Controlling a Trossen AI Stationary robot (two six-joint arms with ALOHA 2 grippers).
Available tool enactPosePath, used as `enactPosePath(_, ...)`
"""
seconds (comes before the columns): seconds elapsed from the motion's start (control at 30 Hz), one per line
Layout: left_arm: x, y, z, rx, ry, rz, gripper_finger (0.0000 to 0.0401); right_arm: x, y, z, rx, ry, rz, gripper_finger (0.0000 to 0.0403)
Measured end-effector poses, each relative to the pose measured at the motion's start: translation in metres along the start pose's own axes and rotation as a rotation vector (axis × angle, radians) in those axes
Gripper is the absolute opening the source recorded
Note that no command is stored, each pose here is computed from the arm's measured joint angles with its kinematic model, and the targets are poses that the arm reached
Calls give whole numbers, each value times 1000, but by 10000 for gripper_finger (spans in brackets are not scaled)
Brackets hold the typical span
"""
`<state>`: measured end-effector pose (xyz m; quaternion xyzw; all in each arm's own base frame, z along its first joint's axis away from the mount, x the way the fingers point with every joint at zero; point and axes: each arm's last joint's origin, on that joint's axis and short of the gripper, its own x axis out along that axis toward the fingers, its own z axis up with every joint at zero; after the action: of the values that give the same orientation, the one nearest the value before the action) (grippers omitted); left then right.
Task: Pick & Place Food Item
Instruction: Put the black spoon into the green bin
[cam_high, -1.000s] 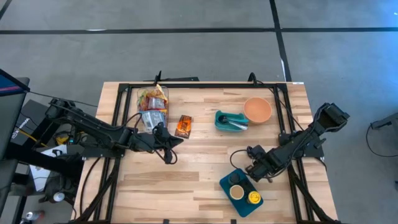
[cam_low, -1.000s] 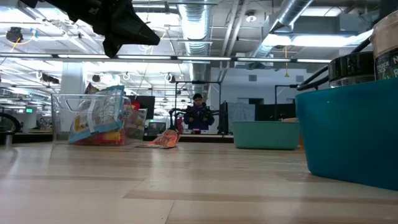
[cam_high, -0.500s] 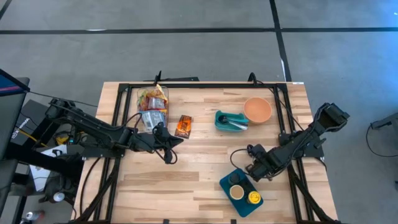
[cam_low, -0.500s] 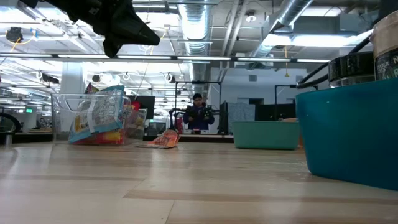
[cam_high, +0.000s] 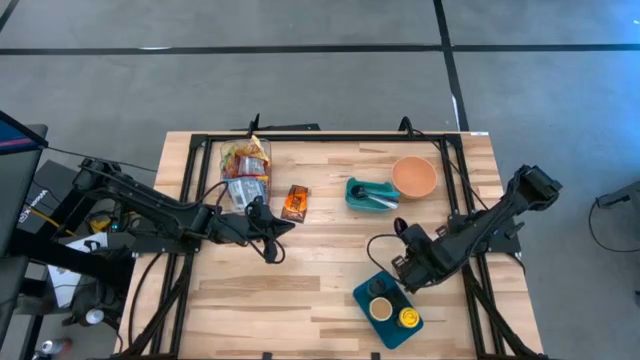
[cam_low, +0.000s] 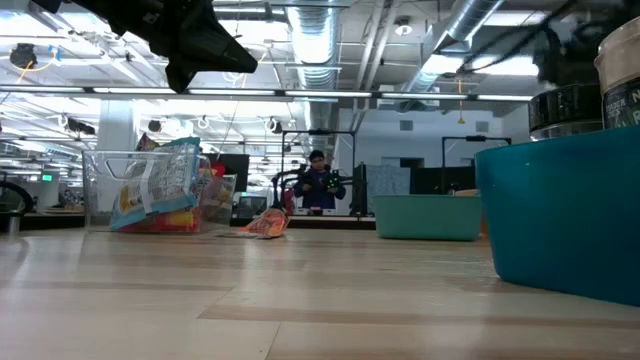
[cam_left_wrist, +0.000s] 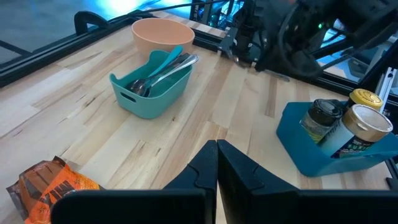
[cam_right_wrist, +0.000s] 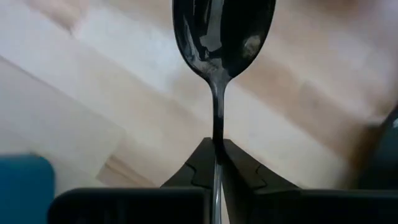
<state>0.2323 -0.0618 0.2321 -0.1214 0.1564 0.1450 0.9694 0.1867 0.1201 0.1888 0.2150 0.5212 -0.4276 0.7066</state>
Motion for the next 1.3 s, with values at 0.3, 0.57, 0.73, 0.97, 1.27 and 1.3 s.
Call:
enactPosePath(0.3, 0, 0, 0, 0, 0, 0, 1, -33, 8, 39, -109, -175, -6, 10)
enactPosePath(0.57, 0, 0, 0, 0, 0, 0, 1, -47, 11, 89, -210, -205, -4, 11)
enactPosePath(0.73, 0, 0, 0, 0, 0, 0, 1, -46, 9, 113, -249, -211, -4, 11)
enactPosePath(0.97, 0, 0, 0, 0, 0, 0, 1, -39, 3, 131, -195, -192, -21, 11)
enactPosePath(1.27, 0, 0, 0, 0, 0, 0, 1, -34, -2, 140, -178, -179, -39, 11)
enactPosePath(1.3, 0, 0, 0, 0, 0, 0, 1, -33, -3, 142, -201, -179, -42, 11)
